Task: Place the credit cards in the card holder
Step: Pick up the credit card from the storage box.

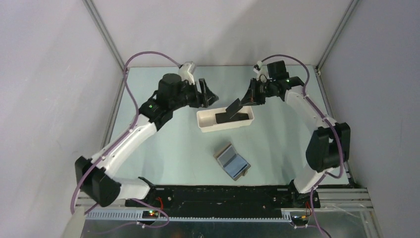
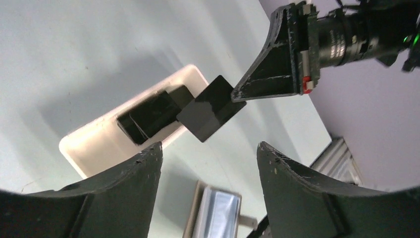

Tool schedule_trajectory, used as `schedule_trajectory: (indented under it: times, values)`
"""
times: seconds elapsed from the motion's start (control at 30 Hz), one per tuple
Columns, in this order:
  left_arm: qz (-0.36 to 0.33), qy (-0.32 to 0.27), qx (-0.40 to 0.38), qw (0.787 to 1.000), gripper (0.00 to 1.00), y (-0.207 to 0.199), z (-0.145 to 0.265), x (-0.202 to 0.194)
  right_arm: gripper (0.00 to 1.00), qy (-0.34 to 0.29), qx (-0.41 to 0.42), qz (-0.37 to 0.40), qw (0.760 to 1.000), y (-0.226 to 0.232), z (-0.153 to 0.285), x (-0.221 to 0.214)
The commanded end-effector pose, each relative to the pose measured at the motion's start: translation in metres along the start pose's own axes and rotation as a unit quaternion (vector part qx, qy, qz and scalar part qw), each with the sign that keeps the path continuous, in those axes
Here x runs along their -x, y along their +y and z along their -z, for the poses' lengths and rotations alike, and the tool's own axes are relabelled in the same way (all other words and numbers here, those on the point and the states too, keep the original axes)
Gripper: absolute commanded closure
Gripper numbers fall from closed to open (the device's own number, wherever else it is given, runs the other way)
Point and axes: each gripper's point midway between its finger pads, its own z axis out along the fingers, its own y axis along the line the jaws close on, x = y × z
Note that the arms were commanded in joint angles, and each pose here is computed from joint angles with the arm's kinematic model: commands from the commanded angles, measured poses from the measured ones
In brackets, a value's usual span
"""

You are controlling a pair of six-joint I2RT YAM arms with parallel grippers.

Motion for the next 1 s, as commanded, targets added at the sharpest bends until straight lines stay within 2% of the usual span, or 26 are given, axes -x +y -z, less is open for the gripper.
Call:
schedule_trajectory:
  times: [0.0, 0.13, 0.33, 0.5, 0.57, 0.7, 0.83, 0.97]
  values:
    - [-0.073, 0.041, -0.096, 0.992, 0.24, -0.022, 0.034, -0.031, 1.0, 0.044, 0.039, 0.066, 0.996, 0.043, 0.033, -0.056]
    - [-0.091, 0.072, -0.196, 0.974, 0.23, -0.051, 0.067, -0.055, 1.0, 0.083, 0.079, 0.114, 0.987, 0.076, 0.052, -0.112]
    - [-0.067, 0.159, -0.314, 0.933, 0.26, -0.075, 0.099, -0.106, 1.0, 0.123, 0.162, 0.173, 0.964, 0.121, 0.08, -0.174]
    - [-0.053, 0.227, -0.391, 0.891, 0.27, -0.103, 0.122, -0.138, 1.0, 0.135, 0.2, 0.183, 0.953, 0.137, 0.089, -0.186]
    - [-0.053, 0.241, -0.405, 0.88, 0.28, -0.113, 0.127, -0.145, 1.0, 0.135, 0.213, 0.183, 0.95, 0.142, 0.091, -0.186]
    - [-0.053, 0.252, -0.416, 0.872, 0.32, -0.124, 0.13, -0.148, 1.0, 0.131, 0.224, 0.184, 0.948, 0.147, 0.09, -0.183]
    - [-0.046, 0.273, -0.425, 0.862, 0.45, -0.132, 0.129, -0.154, 1.0, 0.134, 0.235, 0.182, 0.945, 0.151, 0.091, -0.184]
    - [-0.043, 0.273, -0.412, 0.868, 0.73, -0.129, 0.121, -0.156, 1.0, 0.131, 0.227, 0.18, 0.948, 0.148, 0.09, -0.182]
